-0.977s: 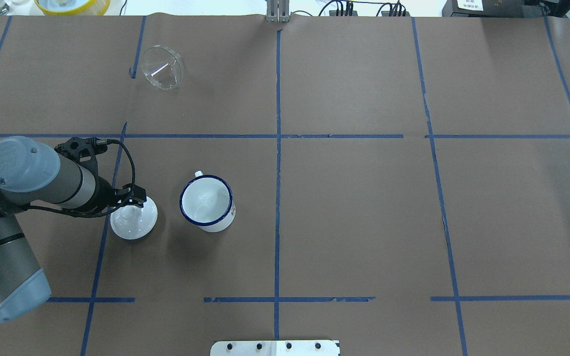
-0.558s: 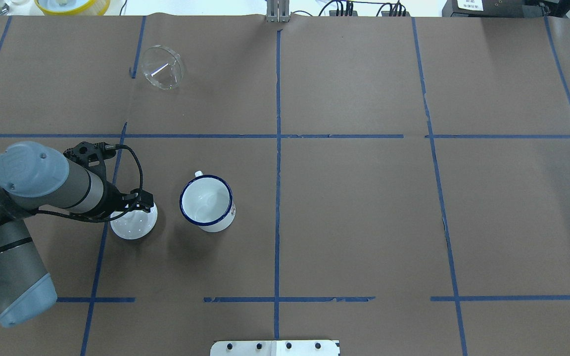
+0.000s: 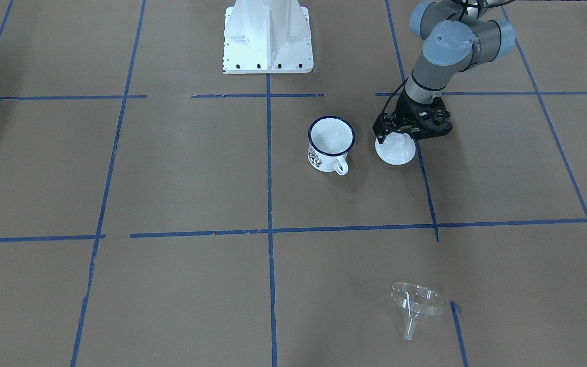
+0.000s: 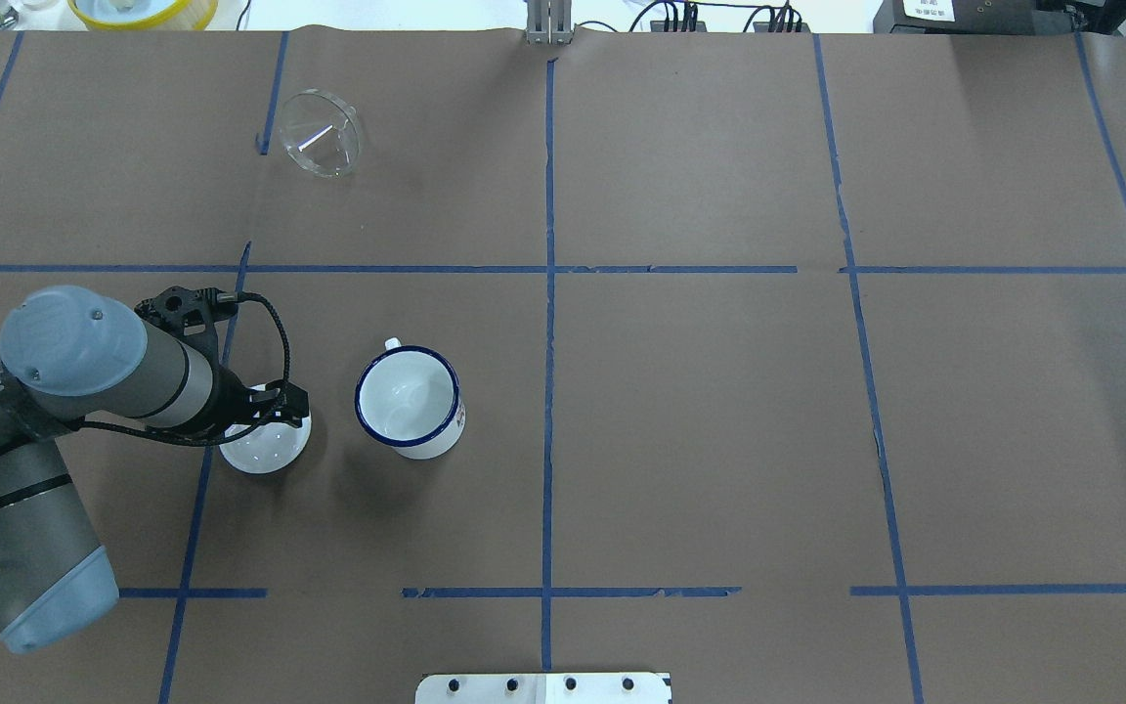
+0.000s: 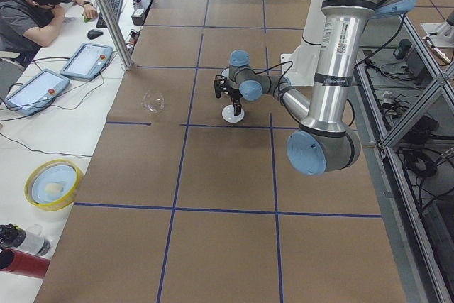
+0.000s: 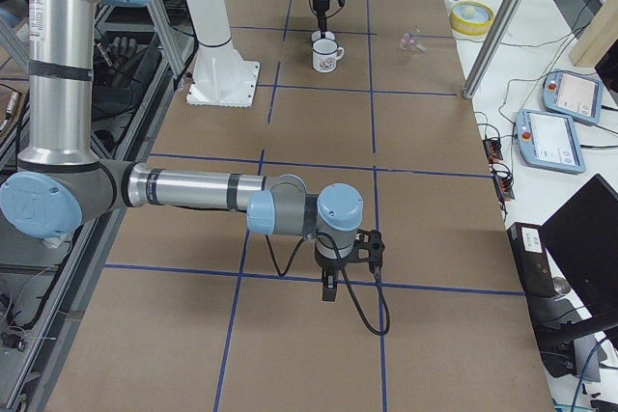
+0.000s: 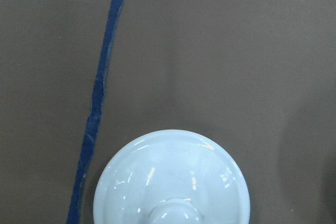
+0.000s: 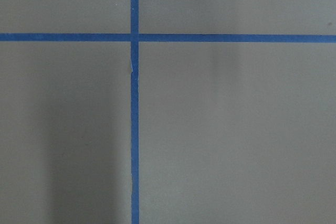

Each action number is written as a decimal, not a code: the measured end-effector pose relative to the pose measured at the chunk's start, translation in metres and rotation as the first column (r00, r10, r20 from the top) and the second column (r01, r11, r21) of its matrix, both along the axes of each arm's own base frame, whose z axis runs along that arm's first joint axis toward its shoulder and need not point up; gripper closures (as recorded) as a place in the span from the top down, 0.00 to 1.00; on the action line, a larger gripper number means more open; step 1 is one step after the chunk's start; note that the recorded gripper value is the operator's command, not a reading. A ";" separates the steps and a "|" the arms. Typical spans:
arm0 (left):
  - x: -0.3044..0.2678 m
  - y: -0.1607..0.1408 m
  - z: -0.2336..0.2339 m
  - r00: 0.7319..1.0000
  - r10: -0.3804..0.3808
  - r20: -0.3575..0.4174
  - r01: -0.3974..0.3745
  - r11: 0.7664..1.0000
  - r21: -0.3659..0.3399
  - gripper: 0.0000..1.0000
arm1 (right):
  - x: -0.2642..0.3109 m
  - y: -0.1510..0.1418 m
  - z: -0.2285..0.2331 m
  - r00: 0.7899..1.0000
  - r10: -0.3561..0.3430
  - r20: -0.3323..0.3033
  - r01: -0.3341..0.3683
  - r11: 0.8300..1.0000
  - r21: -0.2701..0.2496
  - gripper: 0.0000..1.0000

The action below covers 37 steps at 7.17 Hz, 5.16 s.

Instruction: Remove funnel from cup

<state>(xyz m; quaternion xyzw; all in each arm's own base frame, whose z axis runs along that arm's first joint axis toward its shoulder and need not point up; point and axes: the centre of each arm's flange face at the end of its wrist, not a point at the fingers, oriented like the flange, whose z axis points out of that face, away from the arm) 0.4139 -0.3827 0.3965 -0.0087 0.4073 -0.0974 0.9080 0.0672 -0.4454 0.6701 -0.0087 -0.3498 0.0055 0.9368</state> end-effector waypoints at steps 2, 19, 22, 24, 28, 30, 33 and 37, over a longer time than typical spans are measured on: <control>-0.003 0.002 -0.005 1.000 0.000 0.015 0.000 1.000 -0.010 0.00 | 0.000 0.000 0.000 1.000 0.000 0.000 0.000 1.000 -0.001 1.00; 0.035 -0.042 -0.235 0.992 -0.107 0.064 0.115 0.985 -0.130 0.00 | 0.000 0.000 0.000 1.000 0.000 0.000 0.000 1.000 0.000 1.00; 0.042 -0.030 -0.227 0.994 -0.088 0.064 0.096 0.986 -0.133 0.00 | 0.000 0.000 0.000 1.000 0.000 0.000 0.000 1.000 0.000 1.00; 0.049 -0.022 -0.218 0.995 -0.071 0.067 0.080 0.988 -0.135 0.00 | 0.000 0.000 0.000 1.000 0.000 0.000 0.000 1.000 0.000 1.00; 0.053 -0.020 -0.214 0.995 -0.066 0.070 0.075 0.988 -0.136 0.00 | 0.000 0.000 0.000 1.000 0.000 0.000 0.000 1.000 0.000 1.00; 0.054 -0.021 -0.213 0.995 -0.066 0.068 0.075 0.988 -0.136 0.00 | 0.000 0.000 0.000 1.000 0.000 0.000 0.000 1.000 0.000 1.00; 0.055 -0.021 -0.211 0.995 -0.065 0.070 0.074 0.988 -0.136 0.33 | 0.000 0.000 0.000 1.000 0.000 0.000 0.000 1.000 0.000 1.00; 0.055 -0.022 -0.211 0.996 -0.065 0.067 0.073 0.989 -0.132 1.00 | 0.000 0.000 0.000 1.000 0.000 0.000 0.000 1.000 0.000 1.00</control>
